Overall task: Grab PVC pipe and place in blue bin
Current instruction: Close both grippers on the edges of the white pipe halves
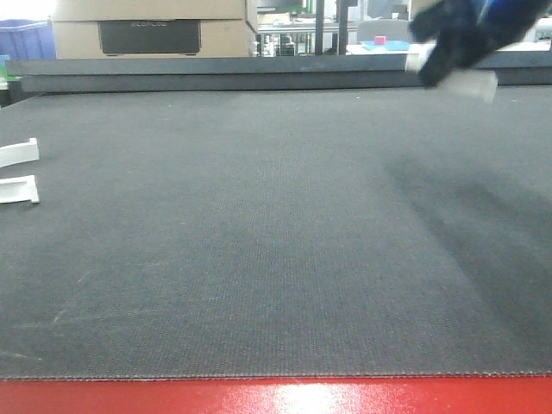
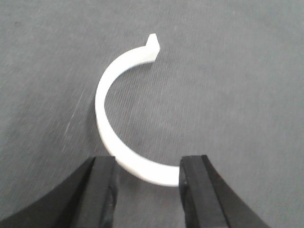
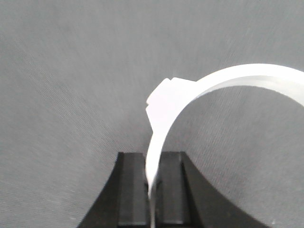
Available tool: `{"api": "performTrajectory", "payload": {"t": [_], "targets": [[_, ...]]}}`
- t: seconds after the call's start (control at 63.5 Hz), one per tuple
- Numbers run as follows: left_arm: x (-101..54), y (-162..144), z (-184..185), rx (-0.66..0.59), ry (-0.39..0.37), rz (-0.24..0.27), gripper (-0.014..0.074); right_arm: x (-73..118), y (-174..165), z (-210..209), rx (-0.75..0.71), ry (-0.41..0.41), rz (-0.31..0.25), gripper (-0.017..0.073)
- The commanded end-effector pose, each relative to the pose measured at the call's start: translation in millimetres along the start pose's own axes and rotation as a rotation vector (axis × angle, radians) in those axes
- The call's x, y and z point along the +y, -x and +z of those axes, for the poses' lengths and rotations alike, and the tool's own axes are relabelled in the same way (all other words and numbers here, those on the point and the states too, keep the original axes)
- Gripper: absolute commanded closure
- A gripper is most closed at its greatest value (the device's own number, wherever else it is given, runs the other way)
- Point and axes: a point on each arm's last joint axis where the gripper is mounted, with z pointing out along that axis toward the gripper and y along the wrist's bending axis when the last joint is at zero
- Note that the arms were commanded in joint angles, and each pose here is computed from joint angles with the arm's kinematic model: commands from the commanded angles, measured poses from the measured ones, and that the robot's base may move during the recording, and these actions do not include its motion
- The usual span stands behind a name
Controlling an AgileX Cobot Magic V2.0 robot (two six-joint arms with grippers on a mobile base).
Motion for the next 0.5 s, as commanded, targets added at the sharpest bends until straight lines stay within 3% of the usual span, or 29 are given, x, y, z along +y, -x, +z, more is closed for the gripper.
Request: {"api": "performTrajectory", "payload": {"t": [0.0, 0.031, 0.236, 0.394, 0.488], "targets": [[-3.2, 13.0, 5.4, -0.028, -0.015, -0.066, 0.0356, 3.1, 10.9, -23.2, -0.073, 0.004, 0.017, 0.0727], [-4.6, 17.2, 9.2, -0.023, -0.022, -0.093, 0.0356, 4.1, 12.7, -29.6, -0.087, 0.004, 0.018, 0.0727], [-9.3, 29.4, 35.7, 0.077, -0.033, -0.085, 0.0356, 9.2, 16.9, -56.6, -0.122, 0.012, 0.007, 0.0727], [-8.9, 36.6, 48.1, 0.106, -0.014, 0.004, 0.0361, 12.1, 16.8, -67.4, -0.122, 0.022, 0.000, 0.0727], [-2.2, 39.3, 51.6, 0.106, 0.001, -0.003, 0.0362, 13.1, 16.2, -69.7, -0.115, 0.028, -0.002, 0.0727]]}}
